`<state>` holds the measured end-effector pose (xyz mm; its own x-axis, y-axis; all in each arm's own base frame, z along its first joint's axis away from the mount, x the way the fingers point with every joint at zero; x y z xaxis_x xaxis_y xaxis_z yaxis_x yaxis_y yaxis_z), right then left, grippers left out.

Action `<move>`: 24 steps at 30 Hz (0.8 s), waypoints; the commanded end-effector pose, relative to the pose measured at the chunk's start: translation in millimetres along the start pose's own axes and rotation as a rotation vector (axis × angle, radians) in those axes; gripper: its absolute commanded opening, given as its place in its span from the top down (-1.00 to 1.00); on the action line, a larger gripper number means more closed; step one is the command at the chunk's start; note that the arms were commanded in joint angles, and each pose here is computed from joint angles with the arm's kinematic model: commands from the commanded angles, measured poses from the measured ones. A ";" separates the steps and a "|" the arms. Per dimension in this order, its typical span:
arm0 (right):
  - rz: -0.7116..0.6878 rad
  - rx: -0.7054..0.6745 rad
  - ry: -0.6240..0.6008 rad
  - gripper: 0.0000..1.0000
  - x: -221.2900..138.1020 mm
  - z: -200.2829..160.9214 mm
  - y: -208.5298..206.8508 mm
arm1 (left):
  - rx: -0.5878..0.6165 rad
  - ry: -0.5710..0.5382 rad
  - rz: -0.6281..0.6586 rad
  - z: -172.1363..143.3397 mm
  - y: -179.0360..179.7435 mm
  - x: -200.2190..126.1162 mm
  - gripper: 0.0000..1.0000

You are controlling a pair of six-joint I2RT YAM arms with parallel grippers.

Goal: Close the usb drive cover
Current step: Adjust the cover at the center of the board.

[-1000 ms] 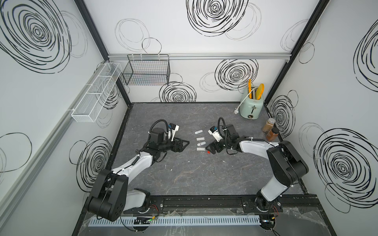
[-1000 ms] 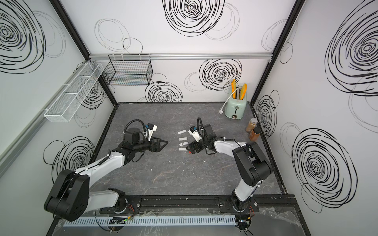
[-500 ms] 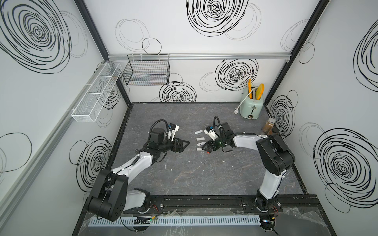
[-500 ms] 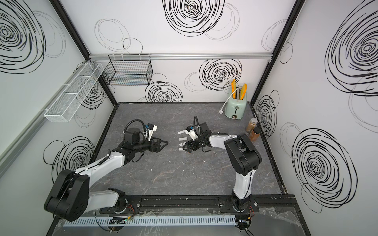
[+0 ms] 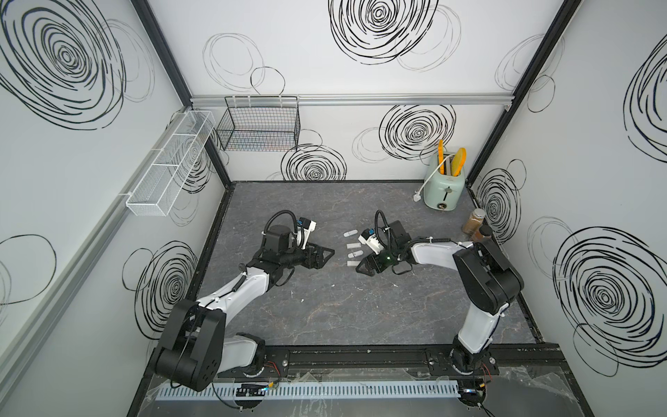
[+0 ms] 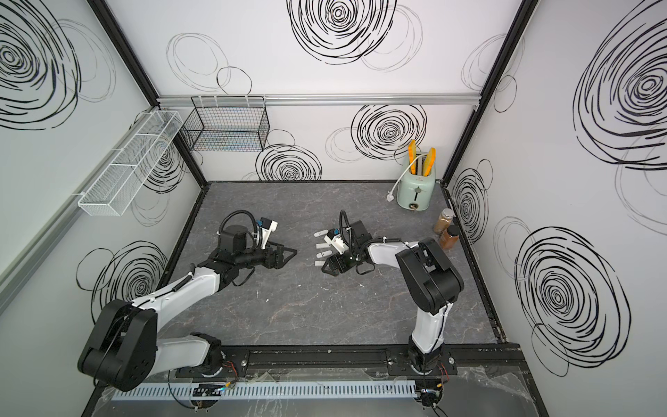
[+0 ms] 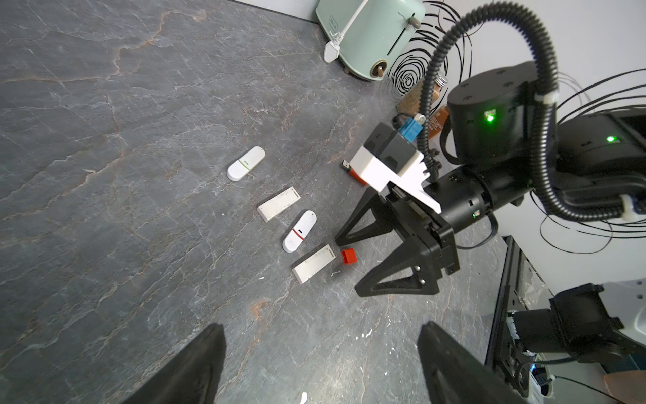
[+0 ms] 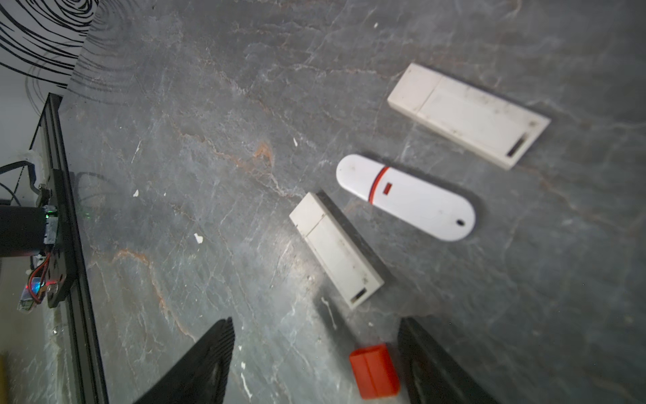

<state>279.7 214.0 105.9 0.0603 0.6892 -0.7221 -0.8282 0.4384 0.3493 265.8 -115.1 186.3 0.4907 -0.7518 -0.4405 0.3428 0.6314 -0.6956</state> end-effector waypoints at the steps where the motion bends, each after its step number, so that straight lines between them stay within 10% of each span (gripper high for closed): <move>1: 0.007 0.043 0.081 -0.55 -1.4 -17.8 9.8 | 0.046 -0.042 -0.014 12.5 -6.1 -2.6 -0.81; 24: -0.009 0.044 0.148 -0.51 -2.8 -36.3 56.4 | 0.057 -0.041 -0.024 11.1 -8.3 -2.9 -0.83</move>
<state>226.7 220.5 109.1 0.0189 0.6391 -0.7689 -0.8265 0.4427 0.3477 265.3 -114.9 185.6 0.4878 -0.7510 -0.4451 0.3388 0.6327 -0.6963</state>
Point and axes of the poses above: each gripper's point midway between its finger pads, its own x axis out along the fingers, its own y axis along the line the jaws close on, z = x × y, the point moved 10 cm from there along -x, back along the fingers, and after that the axes turned 15 degrees about -x, right-handed, at the moved point
